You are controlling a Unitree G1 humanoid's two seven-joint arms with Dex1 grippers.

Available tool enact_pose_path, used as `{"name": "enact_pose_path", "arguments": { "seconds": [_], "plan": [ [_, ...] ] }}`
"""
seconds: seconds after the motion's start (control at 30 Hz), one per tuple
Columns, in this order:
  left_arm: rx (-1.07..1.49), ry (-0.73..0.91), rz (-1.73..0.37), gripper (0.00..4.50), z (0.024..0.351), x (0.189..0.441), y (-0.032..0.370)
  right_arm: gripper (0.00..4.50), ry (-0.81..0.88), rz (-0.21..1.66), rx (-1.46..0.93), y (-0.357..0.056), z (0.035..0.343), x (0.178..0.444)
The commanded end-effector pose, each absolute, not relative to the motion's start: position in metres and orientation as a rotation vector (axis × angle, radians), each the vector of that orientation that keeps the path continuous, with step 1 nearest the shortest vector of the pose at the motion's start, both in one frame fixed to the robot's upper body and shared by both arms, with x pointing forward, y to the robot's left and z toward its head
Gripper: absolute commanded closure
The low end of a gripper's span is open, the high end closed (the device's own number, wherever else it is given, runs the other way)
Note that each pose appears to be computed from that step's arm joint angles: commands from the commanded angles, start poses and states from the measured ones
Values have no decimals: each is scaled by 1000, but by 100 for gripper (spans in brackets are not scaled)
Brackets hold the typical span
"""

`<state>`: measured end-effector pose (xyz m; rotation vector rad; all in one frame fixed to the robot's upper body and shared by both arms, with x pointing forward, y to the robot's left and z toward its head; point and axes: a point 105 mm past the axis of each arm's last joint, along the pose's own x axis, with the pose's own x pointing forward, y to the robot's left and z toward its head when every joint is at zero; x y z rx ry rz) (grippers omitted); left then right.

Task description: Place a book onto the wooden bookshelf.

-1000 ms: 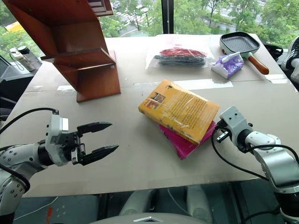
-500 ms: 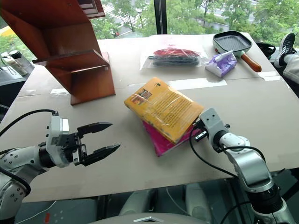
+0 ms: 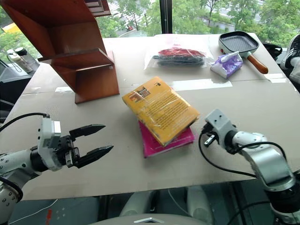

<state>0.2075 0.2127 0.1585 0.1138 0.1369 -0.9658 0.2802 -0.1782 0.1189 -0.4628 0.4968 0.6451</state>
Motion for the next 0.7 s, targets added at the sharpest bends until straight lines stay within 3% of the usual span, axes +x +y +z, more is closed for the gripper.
{"name": "enact_pose_path", "arguments": {
  "seconds": [0.03, 0.2, 0.4, 0.7],
  "plan": [
    [155, 122, -954, 0, 164, 207, 226, 446, 430, 706, -495, -178, 152, 283],
    [160, 117, -954, 0, 163, 210, 228, 446, 314, 721, -551, -159, 181, 321],
    [163, 118, -962, 0, 161, 209, 227, 446, 285, 755, -708, -138, 178, 362],
    [163, 130, -950, 0, 158, 200, 228, 446, 242, 940, -722, -89, 171, 372]
  ]
}}
